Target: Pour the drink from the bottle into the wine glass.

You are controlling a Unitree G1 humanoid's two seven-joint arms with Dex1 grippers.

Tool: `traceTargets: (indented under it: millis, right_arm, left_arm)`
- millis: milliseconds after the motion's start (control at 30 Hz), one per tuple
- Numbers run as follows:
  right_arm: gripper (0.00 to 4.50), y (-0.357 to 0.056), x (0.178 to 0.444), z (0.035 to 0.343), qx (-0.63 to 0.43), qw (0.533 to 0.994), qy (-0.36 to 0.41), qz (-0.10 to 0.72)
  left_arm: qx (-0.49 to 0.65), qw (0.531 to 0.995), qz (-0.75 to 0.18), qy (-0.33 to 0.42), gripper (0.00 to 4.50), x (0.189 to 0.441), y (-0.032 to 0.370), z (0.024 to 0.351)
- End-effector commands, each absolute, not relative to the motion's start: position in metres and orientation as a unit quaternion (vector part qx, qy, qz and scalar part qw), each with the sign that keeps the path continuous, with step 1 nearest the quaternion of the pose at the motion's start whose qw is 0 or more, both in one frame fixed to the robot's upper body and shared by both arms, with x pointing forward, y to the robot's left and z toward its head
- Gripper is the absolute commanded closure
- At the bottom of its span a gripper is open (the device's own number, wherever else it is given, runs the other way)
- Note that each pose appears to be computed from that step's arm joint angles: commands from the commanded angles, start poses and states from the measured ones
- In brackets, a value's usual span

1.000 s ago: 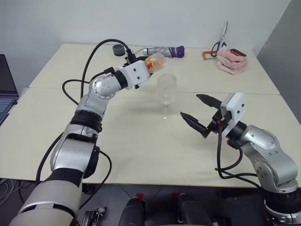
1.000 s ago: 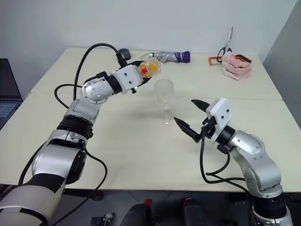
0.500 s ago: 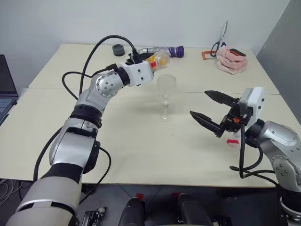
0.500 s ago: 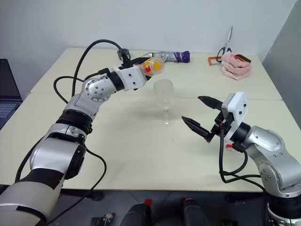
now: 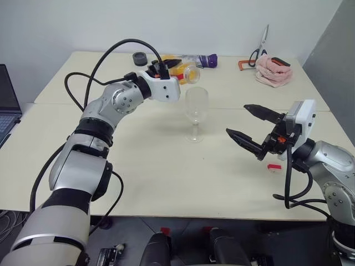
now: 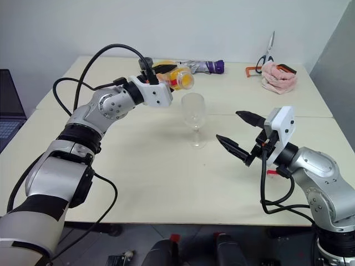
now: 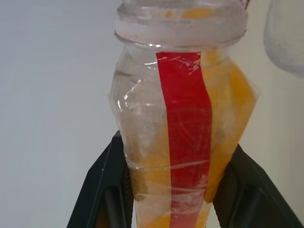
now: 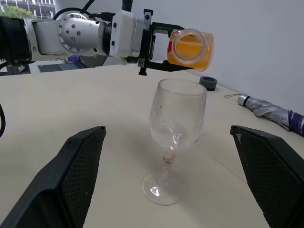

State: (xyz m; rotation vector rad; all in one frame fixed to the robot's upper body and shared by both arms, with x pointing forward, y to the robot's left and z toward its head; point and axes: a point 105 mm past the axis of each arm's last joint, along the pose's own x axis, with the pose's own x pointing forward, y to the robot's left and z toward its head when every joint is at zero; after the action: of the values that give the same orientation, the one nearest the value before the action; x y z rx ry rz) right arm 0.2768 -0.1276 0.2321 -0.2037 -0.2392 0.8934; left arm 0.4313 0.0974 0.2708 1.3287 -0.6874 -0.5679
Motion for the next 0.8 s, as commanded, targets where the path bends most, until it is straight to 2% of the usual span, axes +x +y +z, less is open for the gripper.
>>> traceTargets:
  millis: [33,800]
  right_arm:
    - [0.00,-0.1272,0.2729,0.2408,-0.105,0.886,-0.135,0.432]
    - [0.00,-0.1275,0.2730,0.2358,-0.104,0.889,-0.134,0.426]
  left_arm:
    - [0.605,0.676,-0.228,-0.353,2.79,0.4252,0.0955,0.2995]
    - [0.645,0.635,-0.199,-0.375,2.79,0.4261,0.0964,0.3051]
